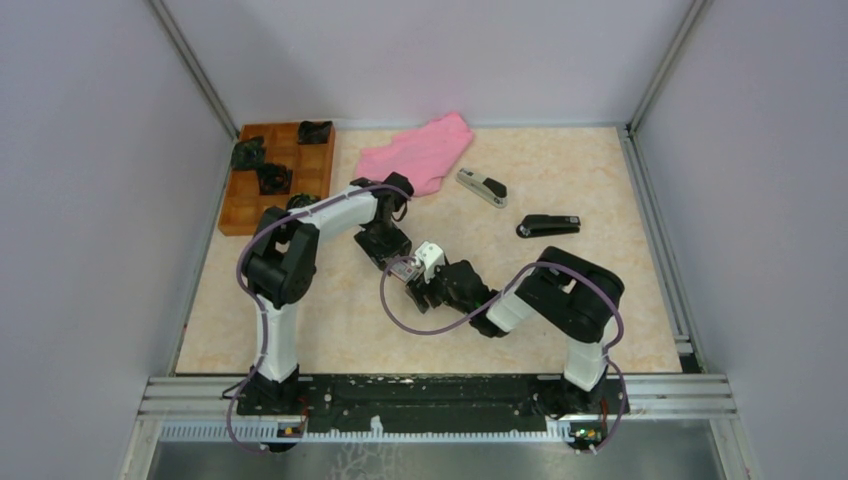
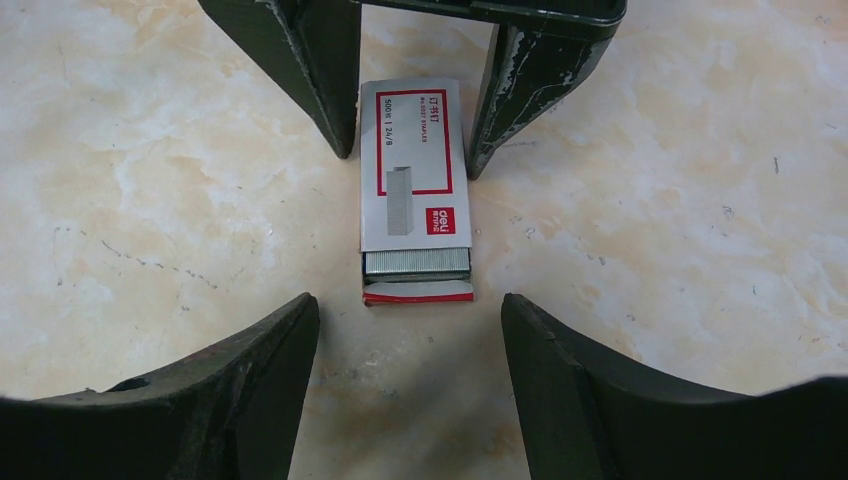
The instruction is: Load the staples into the stapler
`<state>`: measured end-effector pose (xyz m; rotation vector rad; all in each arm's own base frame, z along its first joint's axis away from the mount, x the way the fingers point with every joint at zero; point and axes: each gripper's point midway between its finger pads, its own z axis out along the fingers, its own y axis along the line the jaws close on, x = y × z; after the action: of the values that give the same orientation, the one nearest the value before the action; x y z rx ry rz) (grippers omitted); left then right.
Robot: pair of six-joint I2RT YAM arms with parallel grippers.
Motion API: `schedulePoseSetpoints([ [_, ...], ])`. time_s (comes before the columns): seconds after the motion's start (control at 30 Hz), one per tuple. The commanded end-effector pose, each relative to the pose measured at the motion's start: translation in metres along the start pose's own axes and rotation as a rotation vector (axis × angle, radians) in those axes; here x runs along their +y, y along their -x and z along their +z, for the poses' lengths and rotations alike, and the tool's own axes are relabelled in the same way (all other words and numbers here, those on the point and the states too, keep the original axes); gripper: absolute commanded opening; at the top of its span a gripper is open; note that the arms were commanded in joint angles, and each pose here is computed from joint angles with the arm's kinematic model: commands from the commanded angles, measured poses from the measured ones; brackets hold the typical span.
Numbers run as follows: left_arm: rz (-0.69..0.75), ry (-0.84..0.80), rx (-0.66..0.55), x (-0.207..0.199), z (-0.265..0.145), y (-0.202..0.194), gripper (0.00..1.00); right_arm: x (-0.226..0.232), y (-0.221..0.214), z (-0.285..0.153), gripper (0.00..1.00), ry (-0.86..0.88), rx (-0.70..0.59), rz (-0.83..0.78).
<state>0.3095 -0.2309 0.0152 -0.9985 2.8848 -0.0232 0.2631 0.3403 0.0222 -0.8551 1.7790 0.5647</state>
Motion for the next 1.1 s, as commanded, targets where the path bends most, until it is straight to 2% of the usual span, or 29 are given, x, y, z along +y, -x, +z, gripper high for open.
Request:
schedulePoseSetpoints([
  [0.0, -0.023, 0.053, 0.004, 0.003, 0.026, -0.007, 0.57, 0.007, -0.001, 0.007, 0.67, 0.017, 0.007, -0.010],
  [0.27, -0.018, 0.058, 0.002, 0.004, 0.027, -0.007, 0.55, 0.007, -0.006, 0.014, 0.62, 0.023, 0.041, -0.036],
  [0.9, -0.026, 0.073, -0.012, 0.006, 0.027, -0.004, 0.48, 0.003, -0.018, -0.002, 0.38, -0.002, 0.073, -0.005],
  [1.07, -0.032, 0.088, -0.033, 0.008, 0.026, 0.001, 0.48, 0.007, -0.021, -0.011, 0.36, 0.020, 0.087, 0.003],
])
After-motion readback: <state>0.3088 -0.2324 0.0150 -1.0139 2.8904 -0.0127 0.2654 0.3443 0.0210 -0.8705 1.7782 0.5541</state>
